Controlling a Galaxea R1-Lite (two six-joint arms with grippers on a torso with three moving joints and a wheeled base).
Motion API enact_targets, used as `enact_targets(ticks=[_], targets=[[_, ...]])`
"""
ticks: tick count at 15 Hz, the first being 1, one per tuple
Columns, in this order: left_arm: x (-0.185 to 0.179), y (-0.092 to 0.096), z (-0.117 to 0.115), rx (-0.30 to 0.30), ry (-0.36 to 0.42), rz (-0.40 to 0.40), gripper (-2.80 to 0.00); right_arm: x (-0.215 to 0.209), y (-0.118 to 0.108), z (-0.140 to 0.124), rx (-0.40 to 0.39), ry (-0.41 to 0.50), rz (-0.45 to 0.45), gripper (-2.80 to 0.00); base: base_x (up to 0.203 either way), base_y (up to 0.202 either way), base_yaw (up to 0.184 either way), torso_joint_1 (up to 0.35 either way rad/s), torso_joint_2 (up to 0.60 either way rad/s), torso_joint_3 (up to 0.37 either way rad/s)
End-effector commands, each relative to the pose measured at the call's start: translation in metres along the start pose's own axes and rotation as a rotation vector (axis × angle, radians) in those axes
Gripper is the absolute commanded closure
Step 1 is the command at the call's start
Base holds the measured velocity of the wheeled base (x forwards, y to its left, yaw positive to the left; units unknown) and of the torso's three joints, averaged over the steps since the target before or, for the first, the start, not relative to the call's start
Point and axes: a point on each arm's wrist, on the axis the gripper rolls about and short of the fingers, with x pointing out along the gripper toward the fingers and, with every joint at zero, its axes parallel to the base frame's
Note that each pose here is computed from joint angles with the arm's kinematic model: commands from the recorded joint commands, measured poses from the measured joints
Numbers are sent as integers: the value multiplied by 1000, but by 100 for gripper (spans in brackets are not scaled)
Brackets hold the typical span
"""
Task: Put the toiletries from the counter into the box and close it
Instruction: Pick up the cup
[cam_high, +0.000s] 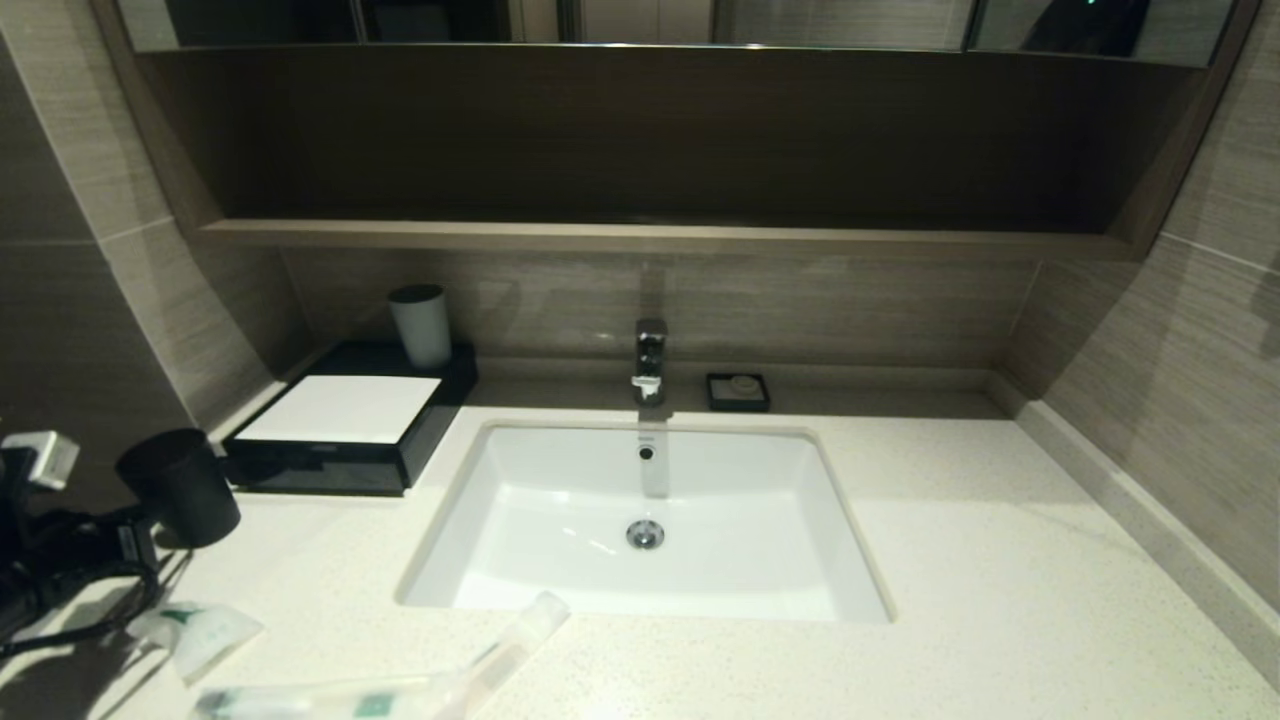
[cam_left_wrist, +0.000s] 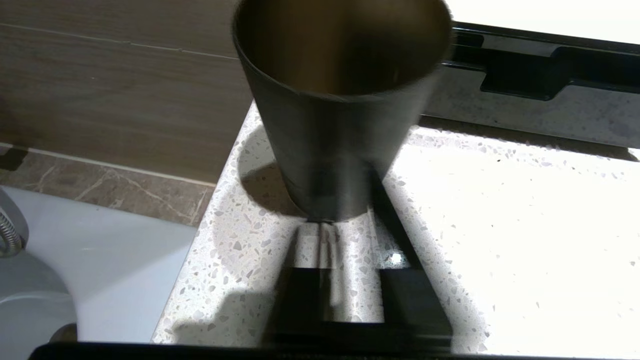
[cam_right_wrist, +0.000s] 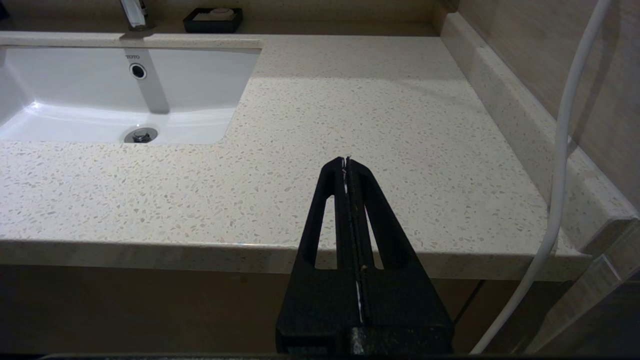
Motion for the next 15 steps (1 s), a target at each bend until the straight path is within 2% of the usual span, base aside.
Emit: enact_targets(ticks=[1,5,7,8,9,15], targets=[[0,0,0,1,-3,-1,0,0,0,0,-1,0,0,0,0,0,0,0,0,0],[-5,-3,0,-3,-9,-36,0,0,0,0,-1,-2,0,0,0,0,0,0,0,0],[-9,-4,4,5,-9,10,0,0,0,0,-1,-1,0,0,0,0,0,0,0,0],[-12,-4,5,10,0,56,-25,0,0,0,-1,1,0,0,0,0,0,0,0,0],[-15,-4,8,16,-9,76,-280,0,0,0,-1,-2,0,0,0,0,0,0,0,0],[-15,-2,8,22,-17,90,-280,0,0,0,-1,1,0,0,0,0,0,0,0,0]])
